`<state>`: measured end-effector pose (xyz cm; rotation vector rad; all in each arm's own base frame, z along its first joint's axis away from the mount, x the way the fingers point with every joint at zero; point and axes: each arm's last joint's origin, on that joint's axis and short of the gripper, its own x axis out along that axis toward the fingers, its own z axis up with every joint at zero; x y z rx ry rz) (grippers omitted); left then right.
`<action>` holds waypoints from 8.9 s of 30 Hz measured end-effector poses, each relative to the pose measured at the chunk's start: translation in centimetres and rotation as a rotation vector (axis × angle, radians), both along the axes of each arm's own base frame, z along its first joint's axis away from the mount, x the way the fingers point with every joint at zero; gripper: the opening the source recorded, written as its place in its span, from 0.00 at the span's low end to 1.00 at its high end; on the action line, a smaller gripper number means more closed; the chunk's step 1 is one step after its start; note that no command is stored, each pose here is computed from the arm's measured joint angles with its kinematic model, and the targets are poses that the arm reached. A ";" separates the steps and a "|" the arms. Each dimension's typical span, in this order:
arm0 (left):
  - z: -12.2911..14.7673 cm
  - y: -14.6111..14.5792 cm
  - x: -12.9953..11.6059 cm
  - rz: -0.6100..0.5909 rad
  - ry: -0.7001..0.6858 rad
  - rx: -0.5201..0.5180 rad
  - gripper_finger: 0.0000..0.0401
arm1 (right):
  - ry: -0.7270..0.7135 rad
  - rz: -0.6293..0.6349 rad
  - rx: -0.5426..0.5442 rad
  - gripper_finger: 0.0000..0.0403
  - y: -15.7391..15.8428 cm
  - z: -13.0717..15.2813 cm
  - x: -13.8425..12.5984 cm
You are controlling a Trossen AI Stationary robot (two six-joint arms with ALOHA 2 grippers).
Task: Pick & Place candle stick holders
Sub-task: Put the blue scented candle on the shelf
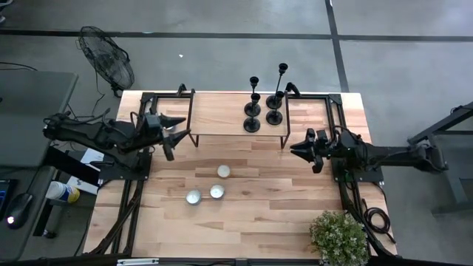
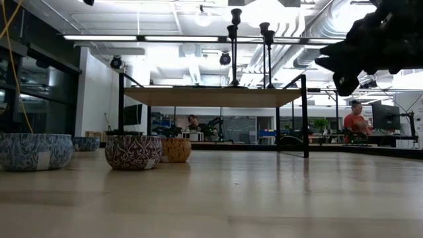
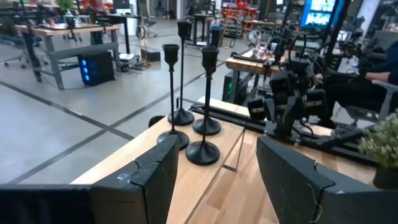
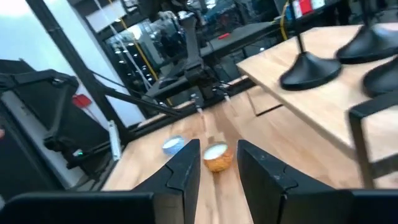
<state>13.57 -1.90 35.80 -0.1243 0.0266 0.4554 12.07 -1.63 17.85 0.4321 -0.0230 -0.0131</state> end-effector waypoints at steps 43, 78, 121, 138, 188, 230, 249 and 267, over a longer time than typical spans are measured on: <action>2.6 0.3 -0.2 0.127 -0.072 0.008 0.53 | 0.054 -0.070 -0.073 0.24 1.1 -1.4 -1.9; 0.0 2.0 6.2 0.090 0.013 -0.122 0.53 | 0.074 -0.029 -0.046 0.24 1.2 -1.6 -1.8; -3.3 19.6 0.3 0.591 0.900 -0.792 0.53 | 0.071 -0.030 -0.046 0.24 1.2 -1.6 -1.8; -13.3 23.7 -0.3 0.719 1.004 -1.134 0.53 | 0.071 -0.030 -0.046 0.24 1.2 -1.6 -1.8; -17.5 23.7 2.8 0.778 0.944 -1.300 0.49 | 0.071 -0.030 -0.046 0.24 1.2 -1.6 -1.8; -18.3 23.8 2.8 0.755 1.030 -1.281 0.01 | 0.070 -0.029 -0.046 0.24 1.2 -1.6 -1.8; -13.8 22.2 1.6 0.734 0.924 -1.218 0.00 | 0.071 -0.030 -0.046 0.24 1.2 -1.6 -1.8; -1.0 22.5 1.1 0.682 0.747 -1.029 0.00 | 0.070 -0.030 -0.046 0.24 1.2 -1.6 -1.8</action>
